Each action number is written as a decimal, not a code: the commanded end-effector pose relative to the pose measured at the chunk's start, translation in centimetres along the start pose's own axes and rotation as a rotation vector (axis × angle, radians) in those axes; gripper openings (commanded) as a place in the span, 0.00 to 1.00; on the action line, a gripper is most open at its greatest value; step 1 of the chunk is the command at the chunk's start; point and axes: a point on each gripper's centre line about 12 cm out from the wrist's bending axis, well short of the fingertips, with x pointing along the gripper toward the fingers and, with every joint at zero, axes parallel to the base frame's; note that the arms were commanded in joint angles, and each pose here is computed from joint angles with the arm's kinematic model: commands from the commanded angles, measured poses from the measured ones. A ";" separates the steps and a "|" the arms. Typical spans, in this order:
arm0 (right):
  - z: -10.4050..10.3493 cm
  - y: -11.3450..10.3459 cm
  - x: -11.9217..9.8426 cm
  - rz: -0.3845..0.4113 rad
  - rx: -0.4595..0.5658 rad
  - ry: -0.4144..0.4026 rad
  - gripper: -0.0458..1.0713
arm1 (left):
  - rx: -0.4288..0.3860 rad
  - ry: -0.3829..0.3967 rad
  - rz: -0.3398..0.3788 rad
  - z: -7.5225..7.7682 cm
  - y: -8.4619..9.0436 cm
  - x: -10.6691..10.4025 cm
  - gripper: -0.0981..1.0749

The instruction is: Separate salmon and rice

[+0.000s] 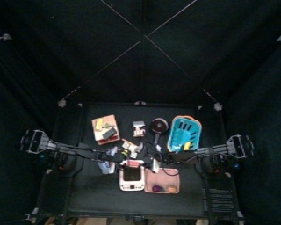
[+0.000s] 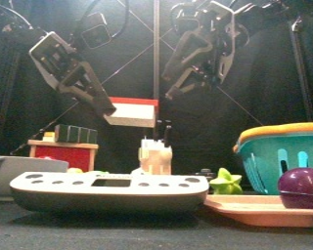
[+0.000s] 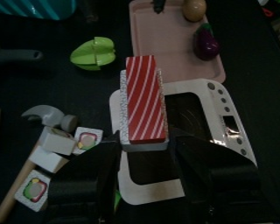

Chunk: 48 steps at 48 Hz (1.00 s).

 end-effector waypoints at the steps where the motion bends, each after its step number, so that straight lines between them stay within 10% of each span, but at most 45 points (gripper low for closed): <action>1: 2.5 0.2 -1.2 0.033 0.015 -0.091 0.83 | -0.015 -0.057 0.006 1.8 0.2 -1.1 0.59; 48: 2.3 -0.5 4.9 0.074 -0.052 -0.097 0.83 | -0.027 -0.127 0.012 1.8 0.3 -1.8 0.59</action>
